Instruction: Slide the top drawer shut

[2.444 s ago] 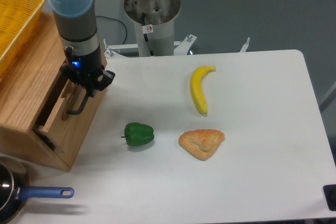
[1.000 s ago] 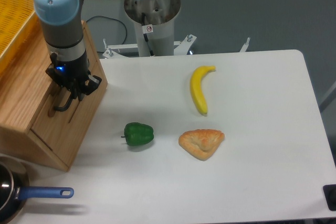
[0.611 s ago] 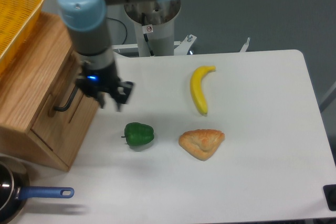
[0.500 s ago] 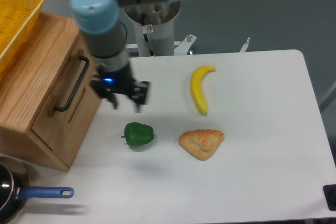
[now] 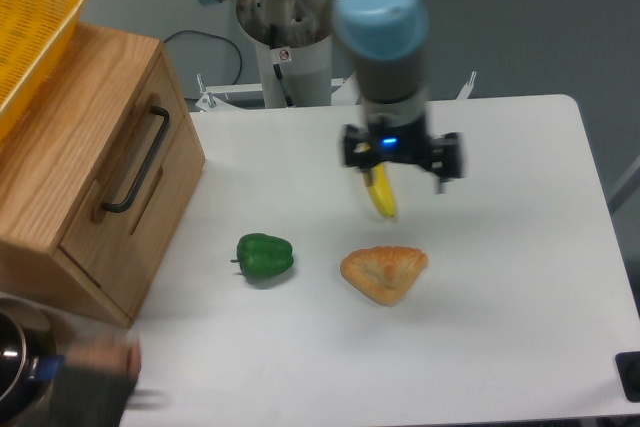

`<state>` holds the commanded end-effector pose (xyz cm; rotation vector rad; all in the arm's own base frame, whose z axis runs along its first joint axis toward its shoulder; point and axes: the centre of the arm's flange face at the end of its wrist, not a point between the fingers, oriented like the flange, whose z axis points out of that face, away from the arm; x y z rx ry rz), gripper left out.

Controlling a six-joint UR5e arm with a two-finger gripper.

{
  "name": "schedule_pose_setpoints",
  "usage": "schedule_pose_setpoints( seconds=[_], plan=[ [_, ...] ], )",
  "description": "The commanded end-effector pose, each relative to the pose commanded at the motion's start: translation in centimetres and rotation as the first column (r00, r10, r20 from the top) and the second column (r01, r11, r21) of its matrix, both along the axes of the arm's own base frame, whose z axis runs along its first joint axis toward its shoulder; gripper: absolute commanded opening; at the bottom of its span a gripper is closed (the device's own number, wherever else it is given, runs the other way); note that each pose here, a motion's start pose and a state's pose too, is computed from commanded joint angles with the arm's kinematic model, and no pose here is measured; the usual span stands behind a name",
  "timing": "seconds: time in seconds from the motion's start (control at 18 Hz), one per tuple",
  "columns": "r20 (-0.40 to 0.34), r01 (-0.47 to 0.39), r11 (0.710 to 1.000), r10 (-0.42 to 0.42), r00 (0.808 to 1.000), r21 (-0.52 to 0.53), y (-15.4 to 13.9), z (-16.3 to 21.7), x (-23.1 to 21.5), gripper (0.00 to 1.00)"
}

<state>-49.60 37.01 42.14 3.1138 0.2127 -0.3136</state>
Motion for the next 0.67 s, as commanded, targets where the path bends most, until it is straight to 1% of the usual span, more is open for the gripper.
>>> schedule_pose_setpoints(
  seconds=[0.06, 0.17, 0.22, 0.33, 0.39, 0.5, 0.56, 0.67],
  plan=[
    [-0.008, 0.025, 1.000, -0.025, 1.000, -0.004, -1.3, -0.3, -1.4, 1.00],
    [0.017, 0.080, 0.997, -0.080, 0.997, 0.002, -3.8, -1.4, -4.0, 1.00],
    [0.033, 0.092, 0.996, -0.092, 0.995, 0.020, -5.0, -2.0, -5.2, 1.00],
    [0.041, 0.120, 0.993, -0.120, 0.992, 0.019, -6.9, -2.2, -6.3, 1.00],
    [0.042, 0.161, 0.987, -0.161, 0.986, 0.006, -7.8, -2.2, -6.6, 1.00],
    [0.054, 0.266, 0.964, -0.265, 0.963, -0.011, -9.1, -2.0, -7.0, 1.00],
    [0.087, 0.293, 0.956, -0.290, 0.953, -0.015, -9.6, -2.6, -7.0, 1.00],
    [0.109, 0.320, 0.947, -0.316, 0.942, -0.021, -10.3, -2.9, -6.8, 1.00]
  ],
)
